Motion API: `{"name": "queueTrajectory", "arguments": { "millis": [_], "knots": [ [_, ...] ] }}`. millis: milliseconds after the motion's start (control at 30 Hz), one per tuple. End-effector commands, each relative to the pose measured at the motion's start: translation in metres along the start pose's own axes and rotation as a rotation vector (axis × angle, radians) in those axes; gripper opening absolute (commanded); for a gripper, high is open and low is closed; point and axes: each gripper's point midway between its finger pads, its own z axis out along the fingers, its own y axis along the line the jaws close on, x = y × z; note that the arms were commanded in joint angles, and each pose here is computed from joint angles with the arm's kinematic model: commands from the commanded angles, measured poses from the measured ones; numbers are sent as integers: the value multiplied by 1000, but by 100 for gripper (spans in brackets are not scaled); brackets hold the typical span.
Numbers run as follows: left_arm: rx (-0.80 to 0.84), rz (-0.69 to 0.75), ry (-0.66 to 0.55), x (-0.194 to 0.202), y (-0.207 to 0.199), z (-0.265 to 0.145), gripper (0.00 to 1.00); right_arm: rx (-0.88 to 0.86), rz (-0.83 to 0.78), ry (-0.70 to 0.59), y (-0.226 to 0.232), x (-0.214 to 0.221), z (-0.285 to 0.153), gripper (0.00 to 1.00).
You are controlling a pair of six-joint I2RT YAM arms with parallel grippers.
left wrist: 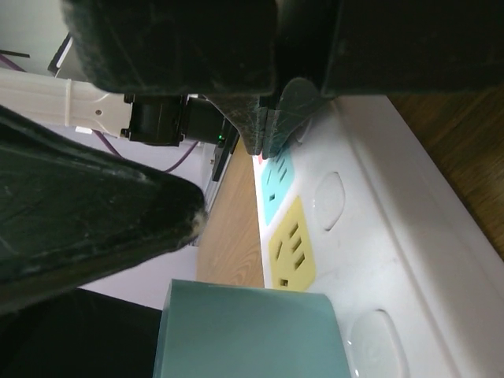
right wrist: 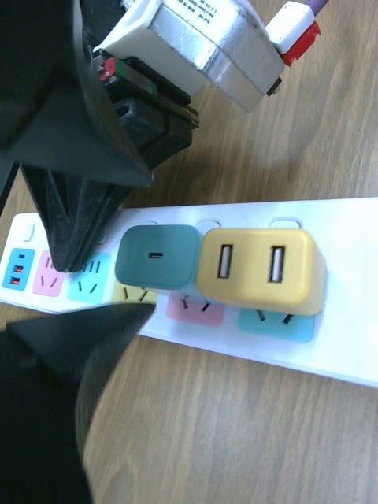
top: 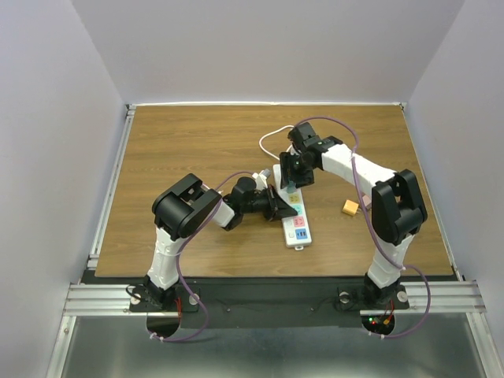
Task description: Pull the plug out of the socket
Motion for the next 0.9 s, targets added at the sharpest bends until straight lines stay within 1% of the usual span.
{"name": "queueTrajectory", "arguments": {
  "millis": [0, 67, 100, 167, 267, 300, 333, 533, 700, 867],
  "knots": [
    [-175, -39, 3, 9, 53, 0, 0, 23, -21, -65, 5, -20, 5, 55],
    [-179, -42, 2, 10, 53, -1, 0, 45, -19, -66, 0, -21, 7, 49],
    [-180, -42, 3, 10, 54, -1, 0, 53, -17, -66, -1, -21, 8, 42],
    [-188, -45, 0, 10, 56, -1, 0, 72, -18, -63, -5, -18, 9, 35],
    [-199, -48, -1, 9, 59, -1, 0, 80, -23, -69, -7, -17, 6, 17],
    [-201, -49, 2, 10, 59, -1, 0, 76, -25, -77, -6, -18, 3, 6],
    [-206, -53, 3, 10, 60, -1, 0, 72, -28, -84, -5, -19, 0, 1],
    [-223, -62, 2, 10, 66, 0, 0, 34, -52, -181, 9, -40, -39, 1],
    [-231, -51, 0, 8, 67, 1, 0, 37, -52, -196, 9, -39, -53, 1],
    [-236, -54, -3, 8, 68, 1, 0, 1, -51, -214, 15, -37, -66, 0]
  ]
}}
